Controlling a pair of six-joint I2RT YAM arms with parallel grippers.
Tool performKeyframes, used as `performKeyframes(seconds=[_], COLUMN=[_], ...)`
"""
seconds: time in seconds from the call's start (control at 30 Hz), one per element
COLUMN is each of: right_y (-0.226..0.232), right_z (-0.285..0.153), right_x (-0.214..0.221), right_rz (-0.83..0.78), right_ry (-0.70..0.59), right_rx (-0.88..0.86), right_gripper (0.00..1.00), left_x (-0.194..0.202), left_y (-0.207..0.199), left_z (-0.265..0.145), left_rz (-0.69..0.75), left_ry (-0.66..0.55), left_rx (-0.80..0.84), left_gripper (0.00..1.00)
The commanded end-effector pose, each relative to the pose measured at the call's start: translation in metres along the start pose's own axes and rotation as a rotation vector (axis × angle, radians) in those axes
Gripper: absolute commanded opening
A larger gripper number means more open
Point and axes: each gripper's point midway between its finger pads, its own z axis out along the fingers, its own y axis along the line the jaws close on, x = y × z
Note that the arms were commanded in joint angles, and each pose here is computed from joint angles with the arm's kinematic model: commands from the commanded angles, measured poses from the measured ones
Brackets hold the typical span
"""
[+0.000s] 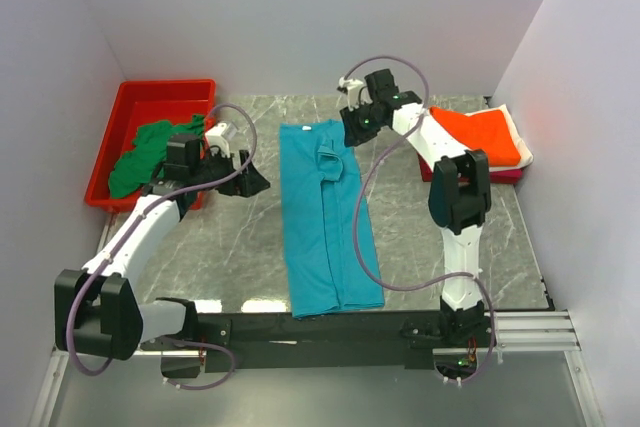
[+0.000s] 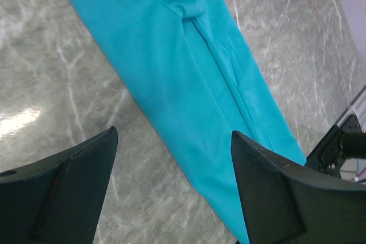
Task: Fold and stack the t-shirts
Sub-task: Fold the tshirt
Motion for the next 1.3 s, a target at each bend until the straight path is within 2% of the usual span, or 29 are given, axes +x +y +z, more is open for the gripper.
performKeyframes(seconds=[0.0,0.13,0.33,0.6,0.73,0.83,0.9,0.97,1.03,1.07,1.13,1.17,1.2,1.23,1.27], right_y=[-0.002,-0.004,0.005,0.010,0.010,0.017,0.028,0.051,0.069,0.085,0.107,0.115,0.132,0.136,0.142], right_z=[0.016,0.044,0.080,0.079,0.054,0.004,-0.023,-0.060,-0.090,-0.099,-0.121,-0.127,-0.138,-0.140,-0.141], right_x=[-0.012,-0.023,0.003,0.028,0.008,-0.031,-0.044,-0.045,-0.029,-0.020,0.015,0.025,0.055,0.063,0.077], right_rz=[-0.020,0.004,-0.039,-0.094,-0.106,-0.127,-0.160,-0.233,-0.333,-0.372,-0.488,-0.540,-0.576,-0.672,-0.709], right_ry=[-0.030,-0.021,0.100,0.238,0.177,0.025,-0.038,-0.083,-0.096,-0.108,-0.119,-0.140,-0.156,-0.202,-0.224], right_rx=[0.024,0.014,0.027,0.058,0.081,0.086,0.039,-0.037,-0.096,-0.165,-0.235,-0.263,-0.310,-0.312,-0.329], right_gripper=[0.32,0.28,0.27,0.26,0.27,0.29,0.33,0.35,0.37,0.38,0.41,0.46,0.51,0.67,0.78], left_x=[-0.003,0.001,0.004,-0.003,-0.009,-0.003,0.007,0.015,0.037,0.042,0.063,0.065,0.085,0.088,0.094], left_y=[-0.013,-0.013,-0.011,-0.020,-0.032,-0.046,-0.065,-0.066,-0.080,-0.097,-0.103,-0.112,-0.116,-0.122,-0.125], left_z=[0.006,0.008,0.009,0.006,0.007,0.010,0.013,0.013,0.013,0.006,0.000,-0.009,-0.011,-0.017,-0.018], left_rz=[0.025,0.039,0.042,0.085,0.136,0.230,0.343,0.486,0.635,0.703,0.836,0.884,0.923,0.970,0.975], left_ry=[0.019,0.034,0.046,0.020,0.016,0.044,0.055,0.035,0.050,0.019,0.024,-0.008,0.018,-0.003,-0.005], left_rx=[0.056,0.042,0.030,0.058,0.071,0.048,0.062,0.012,0.058,0.105,0.172,0.201,0.251,0.288,0.299], left_gripper=[0.85,0.85,0.86,0.86,0.87,0.88,0.87,0.88,0.88,0.87,0.88,0.89,0.90,0.92,0.94])
